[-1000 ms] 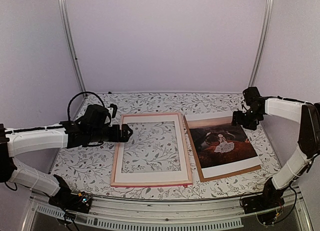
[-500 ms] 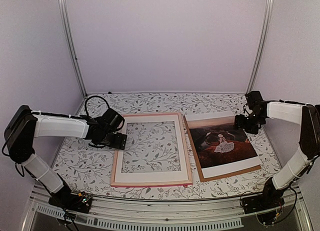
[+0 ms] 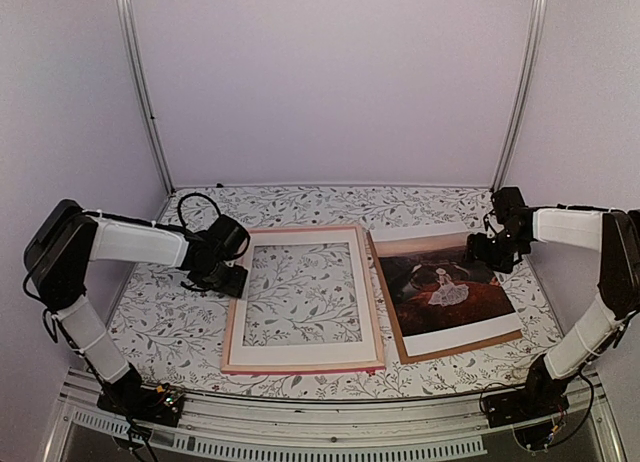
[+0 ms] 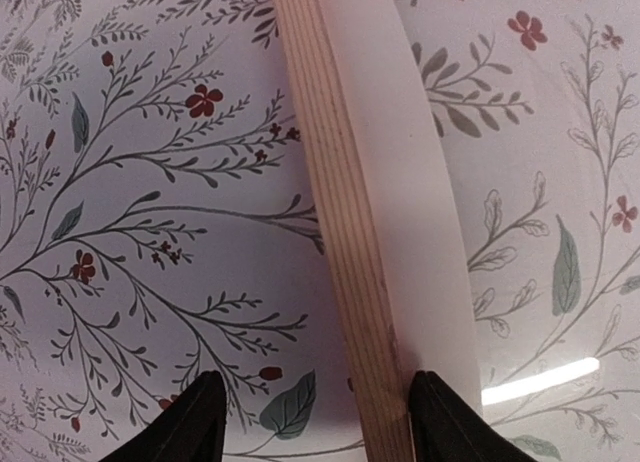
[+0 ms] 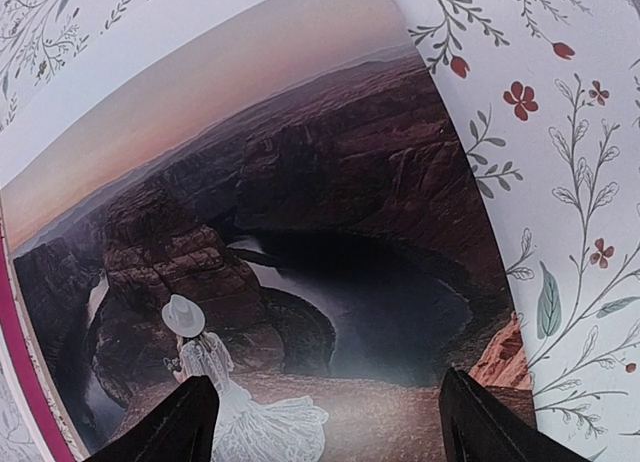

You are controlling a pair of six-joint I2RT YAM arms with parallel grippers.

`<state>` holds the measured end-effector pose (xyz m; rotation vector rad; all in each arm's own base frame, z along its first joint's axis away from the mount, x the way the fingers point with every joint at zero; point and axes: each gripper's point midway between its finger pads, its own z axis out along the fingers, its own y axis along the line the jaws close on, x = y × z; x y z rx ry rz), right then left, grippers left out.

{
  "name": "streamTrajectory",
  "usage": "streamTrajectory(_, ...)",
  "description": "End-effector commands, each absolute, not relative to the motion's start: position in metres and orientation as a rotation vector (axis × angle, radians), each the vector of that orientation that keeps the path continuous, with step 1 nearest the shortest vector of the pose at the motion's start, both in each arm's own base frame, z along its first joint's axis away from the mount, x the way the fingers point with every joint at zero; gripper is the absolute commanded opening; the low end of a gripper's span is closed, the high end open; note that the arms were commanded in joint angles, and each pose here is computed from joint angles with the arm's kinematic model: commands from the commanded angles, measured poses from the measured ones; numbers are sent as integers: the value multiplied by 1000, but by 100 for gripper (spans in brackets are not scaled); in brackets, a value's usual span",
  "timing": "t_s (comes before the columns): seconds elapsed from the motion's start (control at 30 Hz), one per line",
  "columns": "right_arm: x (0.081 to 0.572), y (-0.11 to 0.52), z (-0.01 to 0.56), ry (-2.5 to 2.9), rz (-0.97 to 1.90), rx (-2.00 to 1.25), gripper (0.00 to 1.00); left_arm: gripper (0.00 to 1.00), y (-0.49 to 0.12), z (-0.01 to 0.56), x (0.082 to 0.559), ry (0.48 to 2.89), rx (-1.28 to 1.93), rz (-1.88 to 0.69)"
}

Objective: Put the photo into the frame
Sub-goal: Move the frame body to the center of the board.

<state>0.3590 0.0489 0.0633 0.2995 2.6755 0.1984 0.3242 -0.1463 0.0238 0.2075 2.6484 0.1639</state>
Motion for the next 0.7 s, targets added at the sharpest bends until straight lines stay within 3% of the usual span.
streamTrajectory(0.0,360,51,62,2659,225,300,80,63,-143,27,338,2629,207,186)
streamTrajectory(0.27,362,37,64,2642,111,314,80,55,-126,23,356,2636,163,209)
streamTrajectory(0.67,374,-5,53,2642,-88,396,80,57,-95,47,378,2563,10,174)
